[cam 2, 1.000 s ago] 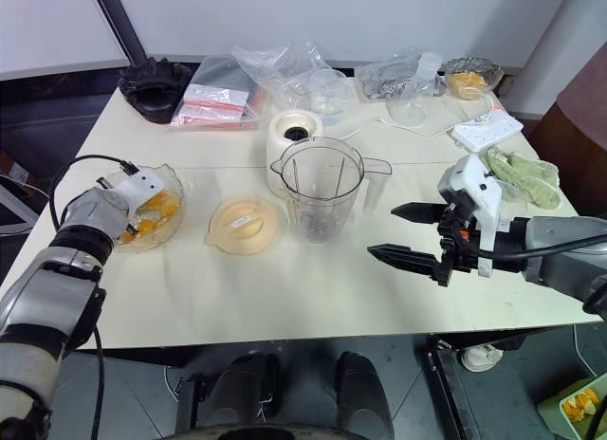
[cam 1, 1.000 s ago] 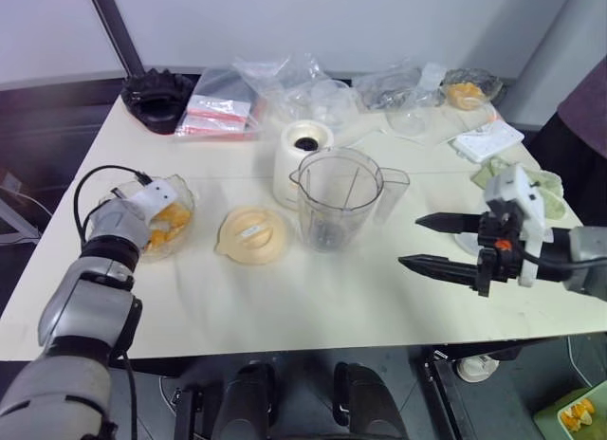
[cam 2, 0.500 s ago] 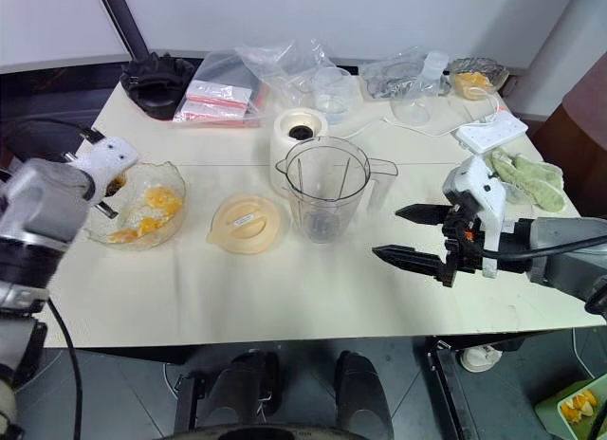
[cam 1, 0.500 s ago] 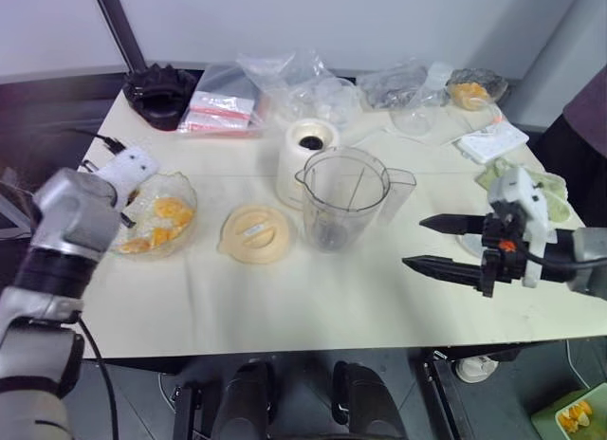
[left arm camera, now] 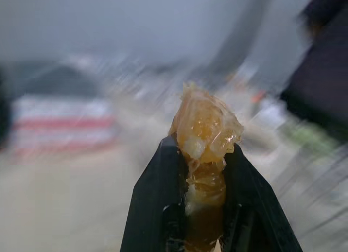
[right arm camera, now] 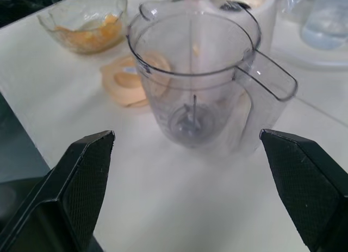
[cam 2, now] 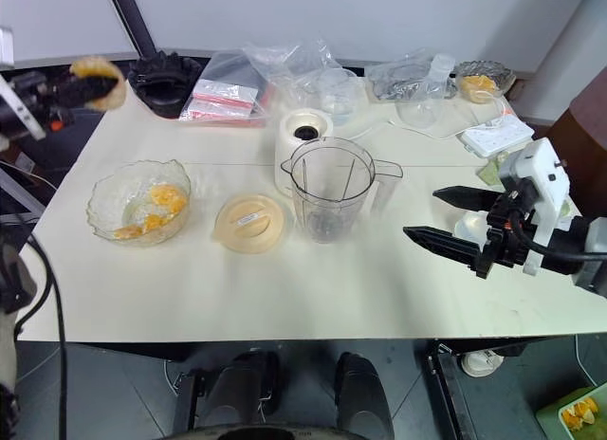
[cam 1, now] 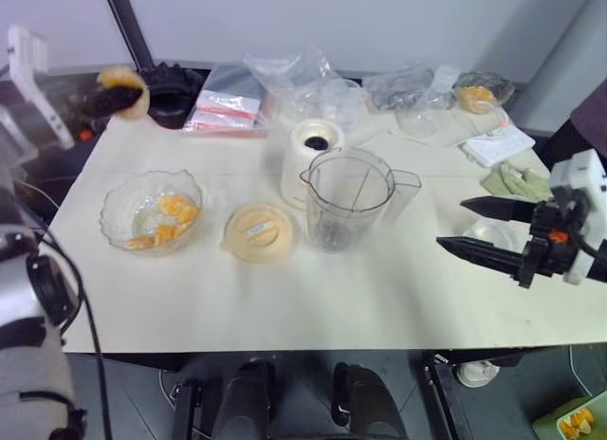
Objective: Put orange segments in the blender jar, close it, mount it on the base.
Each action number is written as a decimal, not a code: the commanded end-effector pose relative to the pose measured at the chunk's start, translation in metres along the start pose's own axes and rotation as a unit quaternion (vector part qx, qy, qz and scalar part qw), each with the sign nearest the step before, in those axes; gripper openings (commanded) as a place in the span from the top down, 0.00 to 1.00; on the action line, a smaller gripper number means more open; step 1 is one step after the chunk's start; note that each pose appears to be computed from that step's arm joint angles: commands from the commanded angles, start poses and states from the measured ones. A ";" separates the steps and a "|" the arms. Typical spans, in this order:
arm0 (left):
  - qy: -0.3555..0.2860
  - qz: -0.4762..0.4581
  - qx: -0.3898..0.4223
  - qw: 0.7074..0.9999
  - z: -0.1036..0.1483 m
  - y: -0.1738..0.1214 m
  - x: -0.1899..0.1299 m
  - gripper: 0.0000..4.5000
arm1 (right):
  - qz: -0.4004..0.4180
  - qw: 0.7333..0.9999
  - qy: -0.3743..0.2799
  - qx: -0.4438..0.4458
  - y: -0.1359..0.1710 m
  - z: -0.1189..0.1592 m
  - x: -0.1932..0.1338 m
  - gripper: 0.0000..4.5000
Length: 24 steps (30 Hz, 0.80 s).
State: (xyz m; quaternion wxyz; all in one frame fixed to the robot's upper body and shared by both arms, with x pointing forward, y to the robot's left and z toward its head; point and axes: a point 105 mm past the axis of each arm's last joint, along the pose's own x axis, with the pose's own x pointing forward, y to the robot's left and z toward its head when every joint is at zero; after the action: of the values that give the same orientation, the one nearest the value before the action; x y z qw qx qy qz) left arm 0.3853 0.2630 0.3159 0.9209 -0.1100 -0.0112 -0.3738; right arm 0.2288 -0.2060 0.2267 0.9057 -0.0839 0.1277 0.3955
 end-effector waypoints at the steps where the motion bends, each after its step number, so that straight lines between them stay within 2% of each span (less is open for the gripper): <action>1: -0.017 -0.077 -0.002 0.997 0.016 -0.027 0.026 0.87 | -0.014 0.999 -0.029 -0.011 0.007 0.008 -0.004 0.00; 7: 0.009 -0.204 0.030 0.979 0.021 -0.086 0.080 0.87 | -0.028 0.999 -0.042 -0.001 0.012 0.004 0.000 0.00; 11: 0.045 -0.275 0.044 0.959 0.005 -0.129 0.119 0.87 | -0.036 0.999 -0.041 0.003 0.013 0.002 0.000 0.00; 16: 0.117 -0.324 0.090 0.934 -0.035 -0.179 0.162 0.87 | -0.036 0.999 -0.037 -0.002 0.016 0.002 0.001 0.00; 19: 0.157 -0.325 0.121 0.925 -0.058 -0.192 0.176 0.87 | -0.033 0.999 -0.035 -0.002 0.020 0.001 0.004 0.00; 24: 0.201 -0.352 0.161 0.900 -0.089 -0.204 0.179 0.87 | -0.033 0.999 -0.033 0.003 0.023 -0.003 0.007 0.00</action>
State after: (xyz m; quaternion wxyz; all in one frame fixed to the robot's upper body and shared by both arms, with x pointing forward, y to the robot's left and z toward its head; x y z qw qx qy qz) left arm 0.3737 -0.0165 0.2812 0.7276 0.0954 0.0968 -0.6724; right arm 0.2195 -0.1920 0.2157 0.9241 -0.0661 0.1134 0.3589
